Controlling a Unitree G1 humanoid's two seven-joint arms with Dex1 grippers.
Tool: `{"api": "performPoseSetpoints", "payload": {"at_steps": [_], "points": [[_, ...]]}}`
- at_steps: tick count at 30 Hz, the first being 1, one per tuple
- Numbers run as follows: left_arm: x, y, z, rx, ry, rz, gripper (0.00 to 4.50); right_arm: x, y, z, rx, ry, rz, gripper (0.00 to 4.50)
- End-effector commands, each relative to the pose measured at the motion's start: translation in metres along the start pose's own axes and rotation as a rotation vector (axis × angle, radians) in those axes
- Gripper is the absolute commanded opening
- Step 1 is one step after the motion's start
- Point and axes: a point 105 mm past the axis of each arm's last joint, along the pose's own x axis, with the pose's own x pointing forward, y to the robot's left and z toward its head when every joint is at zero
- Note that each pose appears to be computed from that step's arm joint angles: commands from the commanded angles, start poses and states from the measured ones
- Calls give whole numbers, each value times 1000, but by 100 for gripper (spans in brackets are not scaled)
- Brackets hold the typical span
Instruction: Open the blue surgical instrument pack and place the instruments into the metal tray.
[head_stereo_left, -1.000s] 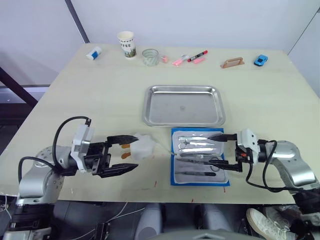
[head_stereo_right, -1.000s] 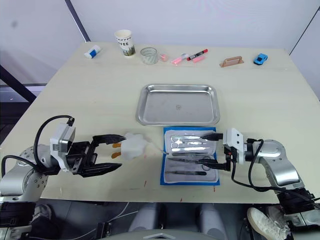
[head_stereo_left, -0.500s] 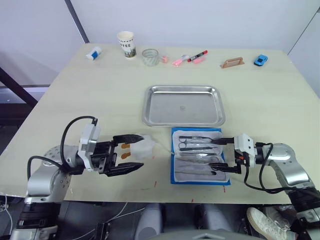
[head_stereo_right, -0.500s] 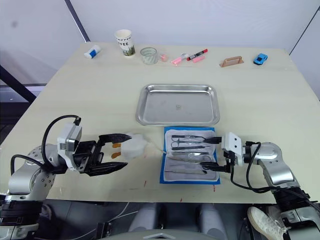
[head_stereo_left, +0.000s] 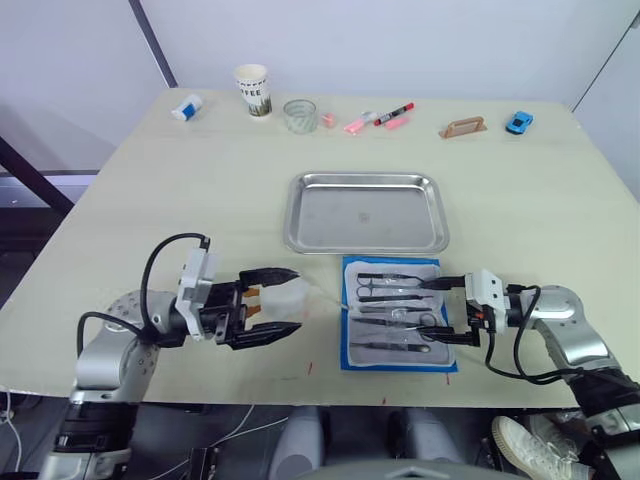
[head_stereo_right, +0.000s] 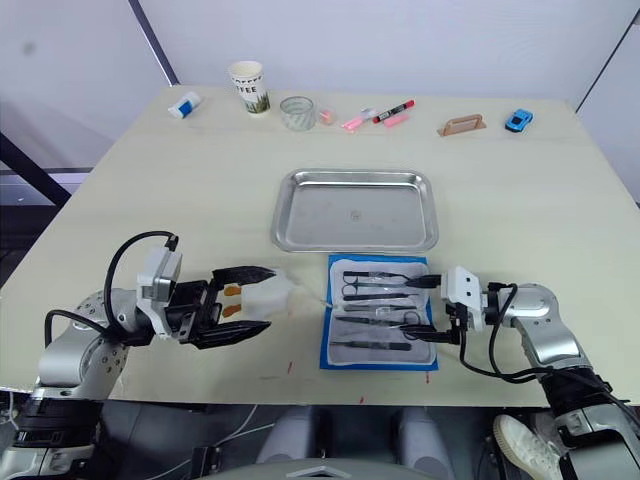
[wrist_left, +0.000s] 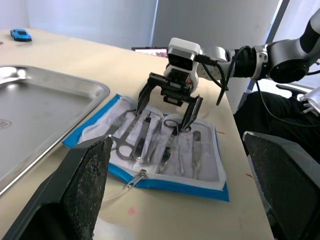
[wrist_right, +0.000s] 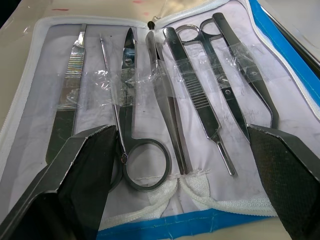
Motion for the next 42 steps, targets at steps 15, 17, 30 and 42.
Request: {"api": "performPoseSetpoints", "payload": {"at_steps": [15, 17, 30, 42], "points": [[-7, 17, -8, 14, 27, 153, 450, 4, 13, -32, 121, 106, 11, 445], [-10, 18, -10, 5, 38, 159, 450, 4, 13, -31, 119, 103, 11, 445], [-27, 28, -19, -10, 181, 223, 450, 6, 15, -27, 116, 98, 12, 445], [34, 47, 3, 5, 262, 112, 450, 9, 14, -24, 112, 96, 9, 445]]}}
